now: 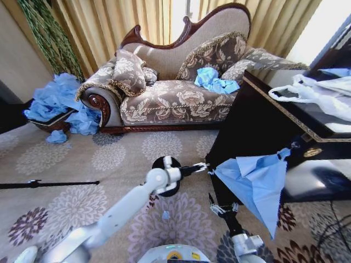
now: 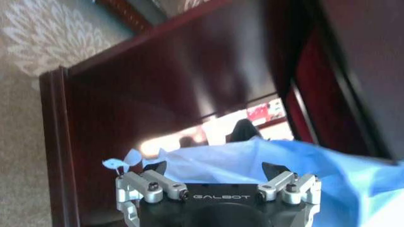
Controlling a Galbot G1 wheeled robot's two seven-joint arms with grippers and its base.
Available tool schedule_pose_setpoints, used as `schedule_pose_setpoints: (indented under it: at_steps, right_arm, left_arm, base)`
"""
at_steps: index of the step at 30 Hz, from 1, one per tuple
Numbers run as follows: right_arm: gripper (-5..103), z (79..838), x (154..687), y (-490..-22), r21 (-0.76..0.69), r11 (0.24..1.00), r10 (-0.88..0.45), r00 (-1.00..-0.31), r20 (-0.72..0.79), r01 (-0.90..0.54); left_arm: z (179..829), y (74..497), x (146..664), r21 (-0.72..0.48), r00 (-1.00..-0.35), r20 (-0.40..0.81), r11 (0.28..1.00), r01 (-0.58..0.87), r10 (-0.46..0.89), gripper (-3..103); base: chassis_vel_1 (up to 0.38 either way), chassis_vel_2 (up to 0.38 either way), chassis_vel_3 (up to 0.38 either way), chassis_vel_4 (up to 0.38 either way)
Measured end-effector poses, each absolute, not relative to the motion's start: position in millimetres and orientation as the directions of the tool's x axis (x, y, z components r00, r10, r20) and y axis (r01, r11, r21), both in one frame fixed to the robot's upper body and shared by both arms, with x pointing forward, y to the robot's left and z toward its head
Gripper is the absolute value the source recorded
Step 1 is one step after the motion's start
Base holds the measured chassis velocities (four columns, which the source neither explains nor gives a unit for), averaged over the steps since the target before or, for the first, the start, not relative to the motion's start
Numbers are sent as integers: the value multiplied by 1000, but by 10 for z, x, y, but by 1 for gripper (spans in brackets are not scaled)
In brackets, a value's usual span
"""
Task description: Place a garbage bag over the trash bin.
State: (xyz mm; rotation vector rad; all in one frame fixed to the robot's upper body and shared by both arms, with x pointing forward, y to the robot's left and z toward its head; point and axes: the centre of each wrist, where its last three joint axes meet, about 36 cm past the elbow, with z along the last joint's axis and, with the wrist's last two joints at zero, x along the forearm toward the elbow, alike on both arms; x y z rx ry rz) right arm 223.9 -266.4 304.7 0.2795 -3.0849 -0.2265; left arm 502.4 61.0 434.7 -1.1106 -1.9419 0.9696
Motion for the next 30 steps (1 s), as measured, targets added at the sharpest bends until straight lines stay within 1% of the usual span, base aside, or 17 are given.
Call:
schedule_pose_setpoints:
  at_steps: [1, 3, 5, 7, 9, 14, 23, 30]
  right_arm:
    - [100, 3047, 2239, -2664, 148, 973, -181, -983, 22, -176]
    - [100, 3045, 2245, -2678, 146, 975, -174, -984, 21, -169]
    - [100, 3044, 2245, -2680, 147, 975, -173, -985, 21, -168]
    - [100, 3022, 2242, -2682, 150, 976, -165, -986, 21, -160]
    - [100, 3012, 2239, -2680, 151, 976, -163, -986, 22, -158]
    - [100, 2980, 2227, -2687, 153, 976, -159, -987, 27, -153]
    - [100, 2965, 2261, -2736, 149, 977, -160, -987, 30, -154]
    - [100, 2950, 2275, -2748, 150, 976, -161, -986, 32, -155]
  left_arm:
    - [4347, 610, 5024, -853, -397, 196, 356, 382, 897, 100]
    - [4263, 494, 5060, -835, -388, 230, 386, 393, 893, 100]
    - [4247, 479, 5065, -830, -388, 237, 393, 396, 891, 100]
    - [4161, 448, 5070, -814, -388, 267, 422, 399, 882, 100]
    - [4141, 449, 5074, -811, -391, 272, 428, 398, 879, 100]
    - [3968, 429, 5134, -807, -424, 297, 462, 367, 856, 100]
    - [3853, 305, 5296, -817, -467, 305, 480, 319, 830, 100]
    - [3748, 184, 5361, -814, -461, 317, 487, 317, 829, 100]
  base:
    - [0, 0, 0, 0]
    - [0, 0, 0, 0]
    - [0, 0, 0, 0]
    - [0, 0, 0, 0]
    - [0, 0, 0, 0]
    - [0, 0, 0, 0]
    - [0, 0, 0, 0]
    - [0, 0, 0, 0]
